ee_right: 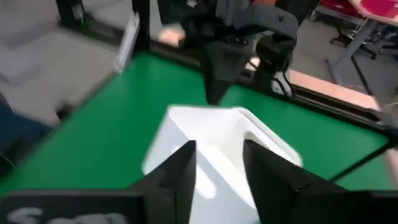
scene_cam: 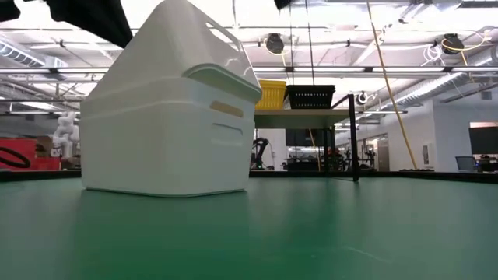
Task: Stack baskets on shelf by color
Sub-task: Stack the right white bin on the other white bins
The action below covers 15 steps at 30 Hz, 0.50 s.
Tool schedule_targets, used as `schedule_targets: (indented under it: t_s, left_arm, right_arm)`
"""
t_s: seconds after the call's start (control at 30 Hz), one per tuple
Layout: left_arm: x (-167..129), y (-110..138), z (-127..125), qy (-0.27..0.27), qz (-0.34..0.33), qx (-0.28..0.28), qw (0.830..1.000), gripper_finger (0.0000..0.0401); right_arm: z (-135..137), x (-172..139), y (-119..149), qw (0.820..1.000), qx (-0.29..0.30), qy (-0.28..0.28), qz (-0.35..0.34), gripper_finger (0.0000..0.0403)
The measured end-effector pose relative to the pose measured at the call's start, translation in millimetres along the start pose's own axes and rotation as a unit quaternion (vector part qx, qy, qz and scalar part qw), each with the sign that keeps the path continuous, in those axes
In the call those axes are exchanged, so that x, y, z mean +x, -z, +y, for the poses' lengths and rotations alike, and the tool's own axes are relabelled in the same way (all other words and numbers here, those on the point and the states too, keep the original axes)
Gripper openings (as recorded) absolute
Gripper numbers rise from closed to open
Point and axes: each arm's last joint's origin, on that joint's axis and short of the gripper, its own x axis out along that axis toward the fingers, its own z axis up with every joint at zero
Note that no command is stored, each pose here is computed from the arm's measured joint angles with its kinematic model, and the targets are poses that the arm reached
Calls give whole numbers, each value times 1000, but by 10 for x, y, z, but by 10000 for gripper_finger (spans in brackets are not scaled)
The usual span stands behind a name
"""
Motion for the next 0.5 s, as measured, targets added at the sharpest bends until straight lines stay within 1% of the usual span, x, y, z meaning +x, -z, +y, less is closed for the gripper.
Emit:
schedule_targets:
  t_s: [0.07,0.1,0.2,0.33,0.4,0.5]
  left_arm:
    - [6,-7,4,-2,-2,-5,1000,35]
    - [5,-11,6,-2,-4,-11,1000,35]
    - [4,-23,20,-7,-11,-40,999,35]
    - [-2,-9,50,-14,-12,-117,993,36]
    - [-16,12,75,-29,-7,-161,987,36]
    - [-71,57,95,-40,-2,-219,975,43]
  right_arm:
    - [-60,11,-101,999,-33,-2,30,140]
    - [-98,31,-131,998,-44,-15,43,150]
    - [-221,83,-222,995,-58,-66,45,173]
    - [-362,260,-199,988,-64,-127,63,188]
    - [-437,380,-131,984,-57,-148,84,190]
    - [-527,532,-97,977,-43,-181,99,190]
